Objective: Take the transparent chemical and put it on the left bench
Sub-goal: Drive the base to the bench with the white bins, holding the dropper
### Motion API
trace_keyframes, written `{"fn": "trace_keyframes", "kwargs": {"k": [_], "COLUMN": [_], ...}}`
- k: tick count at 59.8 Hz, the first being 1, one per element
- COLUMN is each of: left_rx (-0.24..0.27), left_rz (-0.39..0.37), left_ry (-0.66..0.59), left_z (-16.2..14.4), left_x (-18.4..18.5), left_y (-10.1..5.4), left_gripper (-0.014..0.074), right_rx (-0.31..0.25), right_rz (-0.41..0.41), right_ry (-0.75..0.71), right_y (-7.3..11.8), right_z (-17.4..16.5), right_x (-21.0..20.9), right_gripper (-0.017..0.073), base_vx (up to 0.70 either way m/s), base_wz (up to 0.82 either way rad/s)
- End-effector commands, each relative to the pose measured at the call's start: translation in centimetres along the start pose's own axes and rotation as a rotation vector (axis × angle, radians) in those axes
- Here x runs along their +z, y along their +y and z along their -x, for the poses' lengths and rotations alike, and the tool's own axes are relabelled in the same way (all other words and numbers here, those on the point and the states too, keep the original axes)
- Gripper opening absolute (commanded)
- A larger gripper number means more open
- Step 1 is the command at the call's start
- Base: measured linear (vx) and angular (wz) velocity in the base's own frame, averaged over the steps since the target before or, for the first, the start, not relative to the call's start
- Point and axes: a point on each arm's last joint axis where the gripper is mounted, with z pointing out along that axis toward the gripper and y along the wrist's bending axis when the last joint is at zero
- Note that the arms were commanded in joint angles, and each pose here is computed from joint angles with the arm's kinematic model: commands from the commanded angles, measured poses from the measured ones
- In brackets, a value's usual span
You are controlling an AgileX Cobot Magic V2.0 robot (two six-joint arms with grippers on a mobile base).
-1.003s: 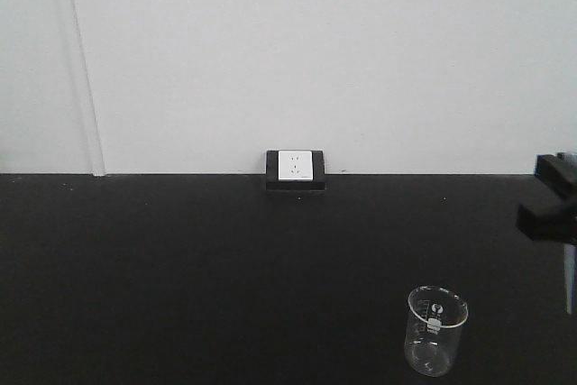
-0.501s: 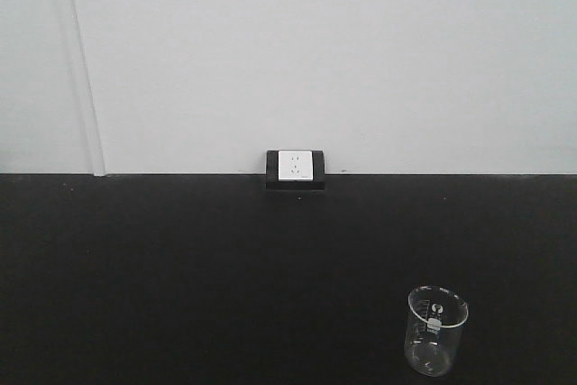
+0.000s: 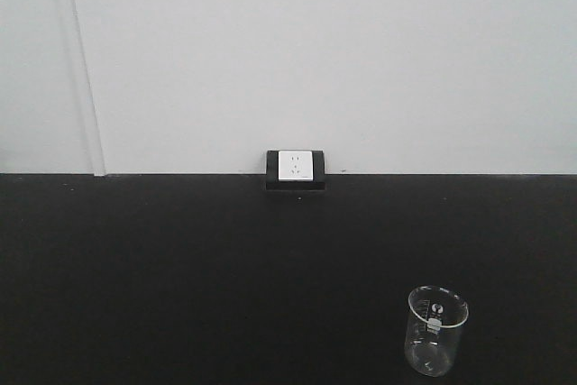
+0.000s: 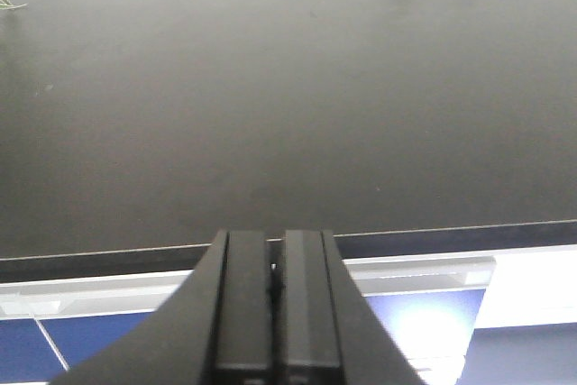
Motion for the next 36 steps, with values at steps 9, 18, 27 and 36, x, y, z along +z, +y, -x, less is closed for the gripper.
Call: {"fn": "trace_keyframes", "kwargs": {"k": [9,18,27,36], "left_rx": [-0.009,-0.009,-0.009,-0.009], "left_rz": [0.002,0.002,0.002,0.002], "left_ry": [-0.081,-0.081,-0.081,-0.081], "left_z": [0.28,0.28,0.28,0.28], "left_x": [-0.13,-0.13,-0.13,-0.13], "left_y": [0.01,0.01,0.01,0.01], "left_gripper": [-0.0003,-0.0003,-0.0003,-0.0003], "right_rx": [-0.005,-0.005,-0.005,-0.008], "right_rz": [0.009,0.009,0.009,0.009], "right_ry": [-0.101,-0.101,-0.101,-0.101], "right_y": [0.06,0.06,0.06,0.06], "right_z": [1.61,1.61,1.61,1.61], "right_x": [-0.18,-0.18,-0.18,-0.18], "right_gripper": [-0.0004,-0.0004,-0.0004,-0.0004], "base_vx": [0.0,-0.02,-0.1,-0.2], "base_wz": [0.0,0.02,0.02,0.05]}}
